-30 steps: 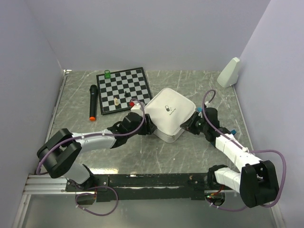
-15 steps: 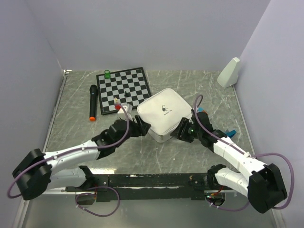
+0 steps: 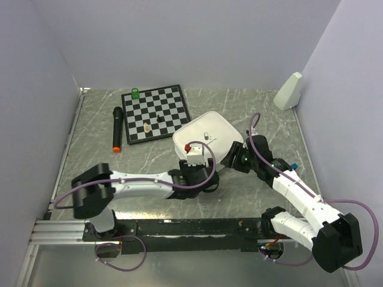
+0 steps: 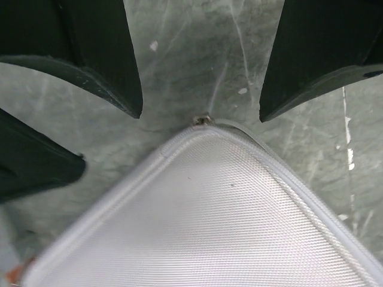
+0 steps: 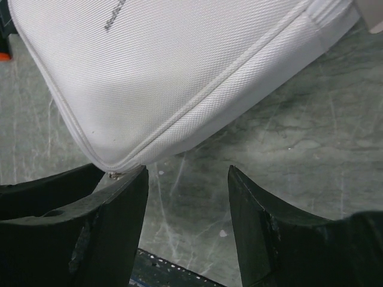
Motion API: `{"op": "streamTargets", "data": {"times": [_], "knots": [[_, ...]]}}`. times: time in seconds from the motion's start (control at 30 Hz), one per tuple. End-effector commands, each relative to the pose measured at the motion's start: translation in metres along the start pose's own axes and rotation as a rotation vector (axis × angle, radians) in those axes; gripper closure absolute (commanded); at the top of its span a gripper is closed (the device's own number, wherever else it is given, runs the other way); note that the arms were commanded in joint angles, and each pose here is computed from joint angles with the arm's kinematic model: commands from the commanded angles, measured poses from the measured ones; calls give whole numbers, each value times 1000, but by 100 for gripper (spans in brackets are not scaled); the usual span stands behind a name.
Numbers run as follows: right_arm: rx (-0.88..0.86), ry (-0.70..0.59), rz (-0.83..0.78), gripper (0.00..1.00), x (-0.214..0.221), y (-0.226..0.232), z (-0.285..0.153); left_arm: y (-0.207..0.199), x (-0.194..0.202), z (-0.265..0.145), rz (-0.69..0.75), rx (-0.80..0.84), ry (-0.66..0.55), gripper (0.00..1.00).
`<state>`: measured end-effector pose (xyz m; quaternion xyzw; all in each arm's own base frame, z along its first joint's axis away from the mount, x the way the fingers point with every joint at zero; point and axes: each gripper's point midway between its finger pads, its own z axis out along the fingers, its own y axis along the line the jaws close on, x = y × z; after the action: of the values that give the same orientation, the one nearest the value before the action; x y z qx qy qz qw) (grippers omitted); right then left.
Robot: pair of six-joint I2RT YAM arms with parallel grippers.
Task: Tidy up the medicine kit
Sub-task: Adjust the medicine box at the center of the board.
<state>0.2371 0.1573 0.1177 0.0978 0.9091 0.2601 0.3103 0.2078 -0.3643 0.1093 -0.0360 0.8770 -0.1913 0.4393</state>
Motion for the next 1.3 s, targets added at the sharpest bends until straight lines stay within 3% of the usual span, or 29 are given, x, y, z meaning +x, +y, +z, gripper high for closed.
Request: {"op": "streamTargets", "data": {"times": [0.0, 0.37, 0.73, 0.93, 1.1, 1.27], "knots": [[30, -42, -8, 37, -19, -6, -2, 31, -10, 6, 19, -230, -75, 16], [33, -49, 12, 38, -29, -13, 2, 59, -19, 0, 16, -351, -124, 30], [70, -30, 31, 40, -28, -28, 16, 92, -20, -28, -93, -303, -117, 37], [42, -31, 30, 40, -30, -22, 15, 104, -32, -44, -168, -268, -151, 34], [-20, -13, 34, 36, -31, -9, 18, 66, -32, -40, -132, -52, -121, 23], [-11, -1, 40, 33, -32, -10, 22, 38, -28, -30, -82, 7, -93, 20]]}}
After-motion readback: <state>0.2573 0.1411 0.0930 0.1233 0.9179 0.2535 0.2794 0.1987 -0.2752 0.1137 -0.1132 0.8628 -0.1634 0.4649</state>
